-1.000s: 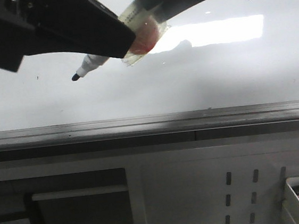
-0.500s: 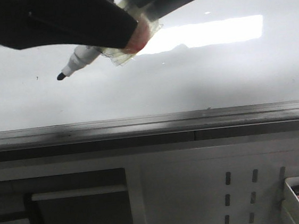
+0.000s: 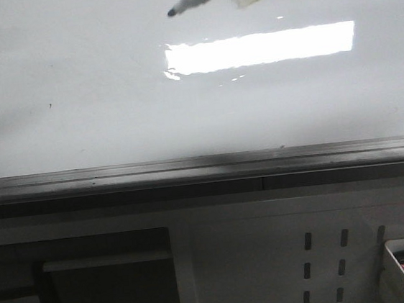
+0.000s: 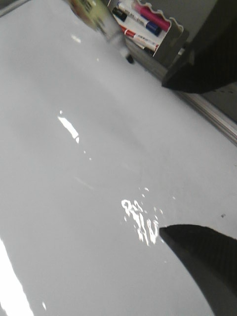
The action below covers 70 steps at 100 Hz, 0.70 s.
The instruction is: Write number 4 on whiteboard
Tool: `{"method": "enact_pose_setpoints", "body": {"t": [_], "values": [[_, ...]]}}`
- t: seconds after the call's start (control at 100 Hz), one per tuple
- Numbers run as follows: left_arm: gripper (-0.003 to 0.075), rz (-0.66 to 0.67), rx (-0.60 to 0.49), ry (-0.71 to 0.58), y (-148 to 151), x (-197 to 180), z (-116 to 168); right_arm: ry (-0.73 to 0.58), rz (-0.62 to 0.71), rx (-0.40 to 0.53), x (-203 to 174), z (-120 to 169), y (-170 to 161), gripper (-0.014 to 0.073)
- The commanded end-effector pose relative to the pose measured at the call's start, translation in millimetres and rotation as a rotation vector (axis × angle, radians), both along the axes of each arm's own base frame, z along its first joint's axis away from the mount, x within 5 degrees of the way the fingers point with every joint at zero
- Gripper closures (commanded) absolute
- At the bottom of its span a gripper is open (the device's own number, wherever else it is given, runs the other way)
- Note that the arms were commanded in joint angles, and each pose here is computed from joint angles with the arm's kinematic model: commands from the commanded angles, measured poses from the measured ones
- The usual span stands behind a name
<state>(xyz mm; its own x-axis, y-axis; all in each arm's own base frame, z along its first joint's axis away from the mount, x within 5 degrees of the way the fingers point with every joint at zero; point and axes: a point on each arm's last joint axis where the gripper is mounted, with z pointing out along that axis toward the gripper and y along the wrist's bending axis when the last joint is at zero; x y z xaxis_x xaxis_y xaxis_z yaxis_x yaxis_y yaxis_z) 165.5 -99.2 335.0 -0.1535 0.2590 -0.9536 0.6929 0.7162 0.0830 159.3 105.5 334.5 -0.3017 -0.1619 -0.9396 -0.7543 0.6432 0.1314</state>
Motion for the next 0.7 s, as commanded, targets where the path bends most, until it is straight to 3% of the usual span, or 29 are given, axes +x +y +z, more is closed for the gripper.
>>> {"method": "enact_pose_setpoints", "body": {"t": [0.0,0.22,0.69], "values": [[0.0207,0.079,-0.093,-0.006,12,-5,7,-0.104,-0.075,0.058,-3,18,-7,0.0638],[0.0207,0.172,-0.14,0.017,29,-13,-5,-0.119,-0.107,0.026,10,13,-6,0.0638],[0.0209,0.18,-0.167,0.028,30,-14,-6,-0.077,-0.122,0.017,84,16,19,0.0638]]}}
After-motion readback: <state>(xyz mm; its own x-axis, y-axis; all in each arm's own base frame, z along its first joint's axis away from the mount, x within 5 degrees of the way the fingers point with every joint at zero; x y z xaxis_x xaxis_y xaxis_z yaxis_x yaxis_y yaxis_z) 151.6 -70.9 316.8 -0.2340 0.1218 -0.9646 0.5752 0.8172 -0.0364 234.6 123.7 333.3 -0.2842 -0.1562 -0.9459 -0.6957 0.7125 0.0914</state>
